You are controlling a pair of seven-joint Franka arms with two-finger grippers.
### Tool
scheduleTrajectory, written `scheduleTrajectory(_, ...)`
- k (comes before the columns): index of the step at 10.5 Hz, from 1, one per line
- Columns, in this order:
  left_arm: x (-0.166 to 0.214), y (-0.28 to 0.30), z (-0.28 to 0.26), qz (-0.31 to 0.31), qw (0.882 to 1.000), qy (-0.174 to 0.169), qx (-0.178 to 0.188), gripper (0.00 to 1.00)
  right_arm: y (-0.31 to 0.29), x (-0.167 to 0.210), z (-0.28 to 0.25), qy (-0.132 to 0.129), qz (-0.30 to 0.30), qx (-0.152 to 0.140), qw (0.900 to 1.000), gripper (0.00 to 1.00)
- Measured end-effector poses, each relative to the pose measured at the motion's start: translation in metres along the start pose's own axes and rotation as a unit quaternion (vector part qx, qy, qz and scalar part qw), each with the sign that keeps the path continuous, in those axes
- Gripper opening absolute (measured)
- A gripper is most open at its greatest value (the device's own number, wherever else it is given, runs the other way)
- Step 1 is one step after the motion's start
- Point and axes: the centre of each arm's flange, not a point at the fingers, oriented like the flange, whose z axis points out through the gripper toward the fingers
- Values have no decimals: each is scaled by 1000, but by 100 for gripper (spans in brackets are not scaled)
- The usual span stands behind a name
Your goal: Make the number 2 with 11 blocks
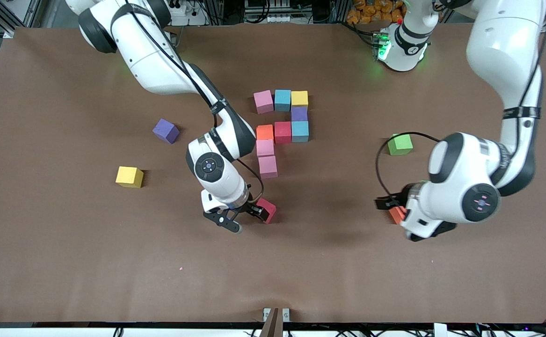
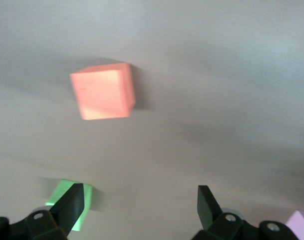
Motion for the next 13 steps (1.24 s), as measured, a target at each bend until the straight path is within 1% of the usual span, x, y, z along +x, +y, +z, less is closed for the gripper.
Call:
scheduleTrajectory(1,11,-22,0,-13,1000,-5,-2,100,-3,-1,3,2,1,4,1000,100)
scheduleTrajectory(2,15,-30,3,-19,1000,-10,-2,100,-5,-2,5,3,3,6,1000,100)
scheduleTrajectory(5,19,-34,26,-22,999,-28,5,100,-11,-14,16,4,7,11,1000,100)
scheduleTrajectory(7,30,-48,38,-34,999,-35,3,100,-12,-23,25,1,1,5,1000,100)
scheduleTrajectory(9,38,-50,50,-37,999,-34,-2,100,-12,-31,32,-4,-5,-5,1000,100)
scheduleTrajectory(12,44,-50,59,-39,999,-31,-7,100,-9,-32,36,1,-18,-22,1000,100)
scheduleTrajectory(13,45,-50,60,-39,999,-31,-7,100,-8,-32,37,0,-20,-25,999,83)
